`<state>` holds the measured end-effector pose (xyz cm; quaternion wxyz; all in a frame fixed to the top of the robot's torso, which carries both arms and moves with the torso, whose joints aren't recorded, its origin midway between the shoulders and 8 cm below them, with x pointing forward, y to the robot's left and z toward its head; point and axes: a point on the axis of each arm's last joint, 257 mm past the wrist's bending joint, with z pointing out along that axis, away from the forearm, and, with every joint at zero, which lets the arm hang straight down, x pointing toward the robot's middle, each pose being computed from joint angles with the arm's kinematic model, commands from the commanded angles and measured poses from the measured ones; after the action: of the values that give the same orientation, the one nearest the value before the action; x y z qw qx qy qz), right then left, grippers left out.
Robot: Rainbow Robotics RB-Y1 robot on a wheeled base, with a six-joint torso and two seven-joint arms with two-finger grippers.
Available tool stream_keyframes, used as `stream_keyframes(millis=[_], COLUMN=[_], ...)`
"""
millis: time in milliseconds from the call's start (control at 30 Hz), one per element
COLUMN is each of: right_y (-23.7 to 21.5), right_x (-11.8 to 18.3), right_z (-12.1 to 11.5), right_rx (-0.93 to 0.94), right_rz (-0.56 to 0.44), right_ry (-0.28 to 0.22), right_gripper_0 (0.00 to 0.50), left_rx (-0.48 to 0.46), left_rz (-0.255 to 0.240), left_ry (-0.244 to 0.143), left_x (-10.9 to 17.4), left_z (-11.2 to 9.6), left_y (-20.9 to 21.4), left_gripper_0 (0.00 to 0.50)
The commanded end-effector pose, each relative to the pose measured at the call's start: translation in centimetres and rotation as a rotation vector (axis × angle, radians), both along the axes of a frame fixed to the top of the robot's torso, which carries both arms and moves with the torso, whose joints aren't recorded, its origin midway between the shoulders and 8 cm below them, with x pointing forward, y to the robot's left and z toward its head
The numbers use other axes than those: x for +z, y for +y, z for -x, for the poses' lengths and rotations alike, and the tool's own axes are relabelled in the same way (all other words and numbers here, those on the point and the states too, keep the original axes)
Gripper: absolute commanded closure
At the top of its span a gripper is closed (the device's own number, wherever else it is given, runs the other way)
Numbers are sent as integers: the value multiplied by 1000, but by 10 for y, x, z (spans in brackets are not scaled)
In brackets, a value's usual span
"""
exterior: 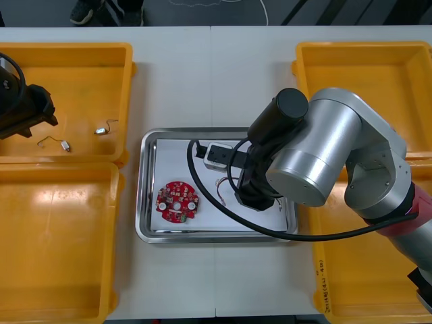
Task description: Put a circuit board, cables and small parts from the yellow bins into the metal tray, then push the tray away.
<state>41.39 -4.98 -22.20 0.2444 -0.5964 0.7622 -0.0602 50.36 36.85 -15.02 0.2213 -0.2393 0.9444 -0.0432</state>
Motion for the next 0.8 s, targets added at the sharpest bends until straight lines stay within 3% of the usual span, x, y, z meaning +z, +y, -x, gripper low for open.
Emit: stream_keyframes(millis=[33, 167, 300, 800], right_y=[-3, -7, -6, -8], right_x=[-6, -17, -25, -47], right_z=[-6, -10, -5, -7], right_rx=[60, 69, 93, 139], right_rz=[65, 99, 114, 154], right_ry=[-32, -43, -23, -12], right_gripper_0=[500, 500, 500, 500], left_rx=[18, -7, -18, -119], left_rz=[-43, -61, -61, -99], left_ry=[-76, -73, -86, -40], left_x=[34, 25, 21, 0], left_z=[-17, -24, -33, -33], left_y=[23, 27, 28, 29], left_gripper_0=[0, 0, 0, 0])
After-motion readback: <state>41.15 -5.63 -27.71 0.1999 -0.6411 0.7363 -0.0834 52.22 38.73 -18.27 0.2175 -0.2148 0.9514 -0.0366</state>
